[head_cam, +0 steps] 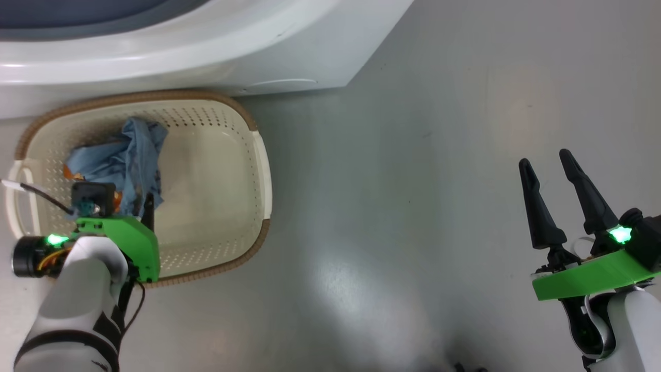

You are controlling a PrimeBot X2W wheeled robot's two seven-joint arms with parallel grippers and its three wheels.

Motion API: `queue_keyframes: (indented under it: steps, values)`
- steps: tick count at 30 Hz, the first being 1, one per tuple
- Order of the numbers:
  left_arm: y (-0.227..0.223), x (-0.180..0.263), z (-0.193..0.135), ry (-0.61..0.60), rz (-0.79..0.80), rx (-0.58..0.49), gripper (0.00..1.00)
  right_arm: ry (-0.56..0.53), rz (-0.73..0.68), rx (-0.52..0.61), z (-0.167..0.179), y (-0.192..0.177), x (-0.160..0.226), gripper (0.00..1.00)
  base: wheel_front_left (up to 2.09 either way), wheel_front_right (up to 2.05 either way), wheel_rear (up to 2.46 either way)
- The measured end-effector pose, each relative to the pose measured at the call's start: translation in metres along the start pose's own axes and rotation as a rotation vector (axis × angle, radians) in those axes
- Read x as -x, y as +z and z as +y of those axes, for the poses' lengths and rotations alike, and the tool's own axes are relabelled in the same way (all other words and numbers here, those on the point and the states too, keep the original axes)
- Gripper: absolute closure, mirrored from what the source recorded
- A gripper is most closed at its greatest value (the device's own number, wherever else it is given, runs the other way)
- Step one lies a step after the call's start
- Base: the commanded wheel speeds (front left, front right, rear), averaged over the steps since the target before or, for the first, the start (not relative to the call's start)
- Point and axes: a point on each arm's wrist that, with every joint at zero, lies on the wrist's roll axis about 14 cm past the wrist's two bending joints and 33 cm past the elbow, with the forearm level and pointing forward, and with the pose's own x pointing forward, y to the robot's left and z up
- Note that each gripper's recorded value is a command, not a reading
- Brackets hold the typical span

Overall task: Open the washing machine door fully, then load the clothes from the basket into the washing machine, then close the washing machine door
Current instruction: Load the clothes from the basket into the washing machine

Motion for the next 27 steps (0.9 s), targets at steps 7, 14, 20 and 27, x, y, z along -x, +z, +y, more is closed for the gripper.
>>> queue_keyframes:
  steps: [7,14,20,27]
  values:
    - [-0.007,-0.018,-0.001,-0.015,0.035,-0.025,0.00,0.001,0.031,0.004,-0.001,-0.014,-0.005,0.00,0.00,0.00,0.00]
    - [-0.018,-0.033,-0.004,-0.034,0.086,-0.056,0.00,0.009,0.033,0.007,0.000,-0.019,-0.017,0.00,0.00,0.00,0.00]
    - [-0.025,-0.044,0.003,-0.025,0.114,-0.092,0.00,0.008,0.051,0.007,-0.001,-0.027,-0.018,0.00,0.00,0.00,0.00]
    - [-0.025,-0.060,-0.001,-0.028,0.132,-0.099,0.00,0.008,0.059,0.012,-0.003,-0.033,-0.023,0.00,0.00,0.00,0.00]
